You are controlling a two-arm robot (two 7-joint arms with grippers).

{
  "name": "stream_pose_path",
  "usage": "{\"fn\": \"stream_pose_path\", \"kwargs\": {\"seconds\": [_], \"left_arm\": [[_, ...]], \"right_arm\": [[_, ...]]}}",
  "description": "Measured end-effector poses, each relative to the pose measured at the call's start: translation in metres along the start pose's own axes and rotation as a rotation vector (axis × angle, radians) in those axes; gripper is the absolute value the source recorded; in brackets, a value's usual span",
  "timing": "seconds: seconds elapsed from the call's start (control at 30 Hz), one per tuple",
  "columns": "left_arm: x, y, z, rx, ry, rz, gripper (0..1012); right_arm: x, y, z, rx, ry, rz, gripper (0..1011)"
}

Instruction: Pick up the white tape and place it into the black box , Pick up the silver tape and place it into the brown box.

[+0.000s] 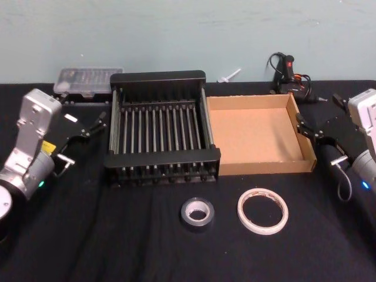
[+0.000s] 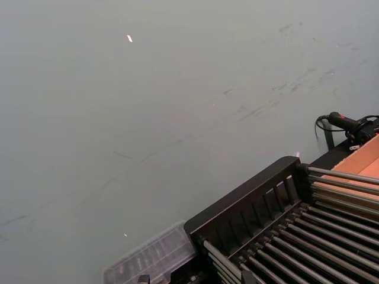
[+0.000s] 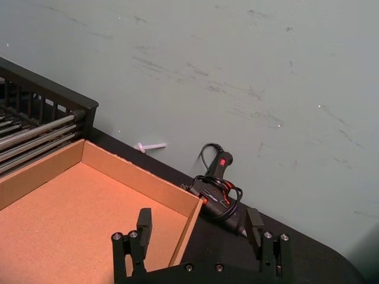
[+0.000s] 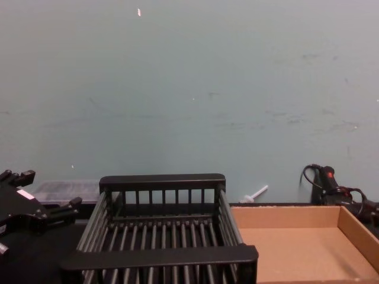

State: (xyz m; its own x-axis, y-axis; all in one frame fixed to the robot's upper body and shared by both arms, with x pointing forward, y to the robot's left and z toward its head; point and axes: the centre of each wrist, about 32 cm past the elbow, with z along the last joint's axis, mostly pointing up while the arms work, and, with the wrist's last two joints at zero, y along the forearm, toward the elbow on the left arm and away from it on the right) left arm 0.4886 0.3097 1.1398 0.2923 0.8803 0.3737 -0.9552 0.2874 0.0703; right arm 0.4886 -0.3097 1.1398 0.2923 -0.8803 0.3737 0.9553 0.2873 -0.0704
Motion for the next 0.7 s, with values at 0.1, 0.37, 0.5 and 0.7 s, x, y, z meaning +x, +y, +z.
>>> {"fn": "stream_pose_path", "kwargs": {"seconds": [0.1,0.37,0.5,0.7], "left_arm": [[0.0,0.0,0.0,0.0,0.0,0.0,1001],[0.0,0.0,0.0,0.0,0.0,0.0,1001],[0.0,0.0,0.0,0.0,0.0,0.0,1001],[0.0,0.0,0.0,0.0,0.0,0.0,1001]], "right_arm": [[0.0,0.0,0.0,0.0,0.0,0.0,1000],[0.0,0.0,0.0,0.0,0.0,0.0,1000],[0.0,0.0,0.0,0.0,0.0,0.0,1000],[0.0,0.0,0.0,0.0,0.0,0.0,1000]]}}
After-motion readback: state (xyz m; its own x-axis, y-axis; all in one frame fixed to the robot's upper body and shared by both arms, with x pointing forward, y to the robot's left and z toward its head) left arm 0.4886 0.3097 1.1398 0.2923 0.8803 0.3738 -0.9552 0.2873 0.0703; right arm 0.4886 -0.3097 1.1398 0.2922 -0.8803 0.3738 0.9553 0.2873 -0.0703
